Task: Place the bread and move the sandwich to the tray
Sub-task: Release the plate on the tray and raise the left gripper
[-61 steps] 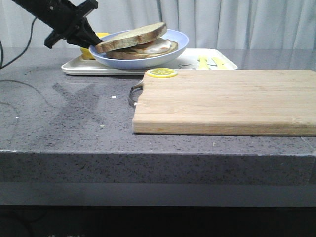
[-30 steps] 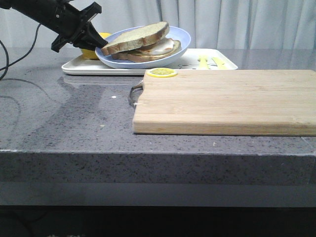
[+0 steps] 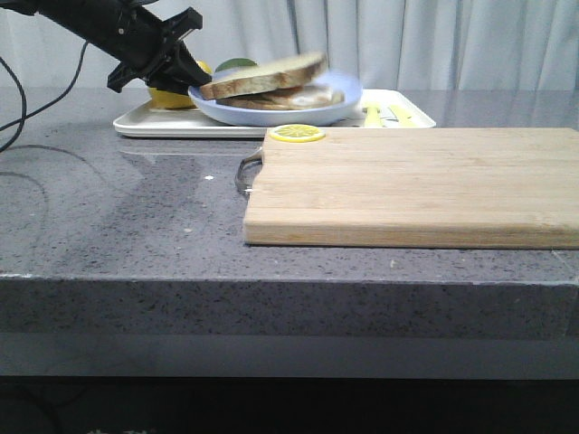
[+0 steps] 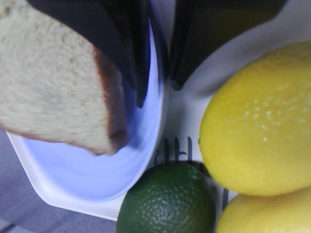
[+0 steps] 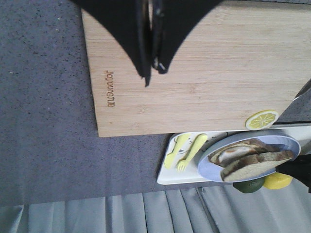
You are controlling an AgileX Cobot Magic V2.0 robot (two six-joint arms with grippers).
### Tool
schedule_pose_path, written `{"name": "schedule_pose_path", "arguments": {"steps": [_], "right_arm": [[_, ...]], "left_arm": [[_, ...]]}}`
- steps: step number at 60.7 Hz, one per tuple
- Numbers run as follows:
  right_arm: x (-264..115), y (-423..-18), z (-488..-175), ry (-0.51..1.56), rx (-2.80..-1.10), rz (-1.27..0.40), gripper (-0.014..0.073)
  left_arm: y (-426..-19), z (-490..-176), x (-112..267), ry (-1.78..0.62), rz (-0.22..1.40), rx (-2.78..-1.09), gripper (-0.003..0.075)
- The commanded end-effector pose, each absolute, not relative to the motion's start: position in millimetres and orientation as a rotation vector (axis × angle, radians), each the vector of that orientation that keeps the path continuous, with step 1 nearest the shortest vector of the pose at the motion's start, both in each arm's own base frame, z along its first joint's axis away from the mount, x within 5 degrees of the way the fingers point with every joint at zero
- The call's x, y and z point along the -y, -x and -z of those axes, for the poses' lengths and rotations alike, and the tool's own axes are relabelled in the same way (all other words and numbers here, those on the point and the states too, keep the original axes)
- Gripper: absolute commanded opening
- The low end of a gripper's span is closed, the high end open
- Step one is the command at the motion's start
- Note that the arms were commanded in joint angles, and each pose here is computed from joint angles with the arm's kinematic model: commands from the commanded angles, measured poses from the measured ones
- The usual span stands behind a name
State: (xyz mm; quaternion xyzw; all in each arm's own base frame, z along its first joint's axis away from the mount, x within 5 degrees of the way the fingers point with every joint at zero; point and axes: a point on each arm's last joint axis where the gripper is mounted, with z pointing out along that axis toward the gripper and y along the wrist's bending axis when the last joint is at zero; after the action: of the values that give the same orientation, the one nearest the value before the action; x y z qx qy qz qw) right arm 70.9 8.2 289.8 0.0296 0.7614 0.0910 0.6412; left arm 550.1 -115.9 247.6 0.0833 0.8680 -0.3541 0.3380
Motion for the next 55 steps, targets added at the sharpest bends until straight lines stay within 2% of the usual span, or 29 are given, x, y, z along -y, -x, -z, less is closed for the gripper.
{"name": "schedule_pose_path", "arguments": {"steps": [1,18,21,26,31,39,44,55], "right_arm": [[-7,-72,-305,-0.078,-1.646,-0.205,-0.006],[-7,-72,-305,-0.078,-1.646,-0.205,-0.006],[-7,-72,-305,-0.078,-1.646,-0.205,-0.006],[-7,-72,-305,-0.078,-1.646,-0.205,-0.006],[-7,-72,-304,-0.078,-1.647,-0.205,-0.006],[-7,-72,-304,-0.078,-1.647,-0.205,-0.006],[-7,-72,-304,-0.078,-1.647,-0.205,-0.006],[-7,-72,-304,-0.078,-1.647,-0.205,-0.006]], "left_arm": [[-537,-305,122,-0.246,0.957,-2.106,0.0218],[-537,-307,119,-0.253,0.935,-2.109,0.0496],[-535,-312,116,-0.268,0.944,-2.105,0.0519],[-531,-325,107,-0.296,0.937,-2.089,0.0503],[-526,-339,97,-0.327,0.927,-2.072,0.0465],[-513,-358,87,-0.376,0.932,-2.077,0.0353],[-508,-364,84,-0.384,0.942,-2.087,0.026],[-504,-373,86,-0.281,1.018,-2.094,-0.0022]]}}
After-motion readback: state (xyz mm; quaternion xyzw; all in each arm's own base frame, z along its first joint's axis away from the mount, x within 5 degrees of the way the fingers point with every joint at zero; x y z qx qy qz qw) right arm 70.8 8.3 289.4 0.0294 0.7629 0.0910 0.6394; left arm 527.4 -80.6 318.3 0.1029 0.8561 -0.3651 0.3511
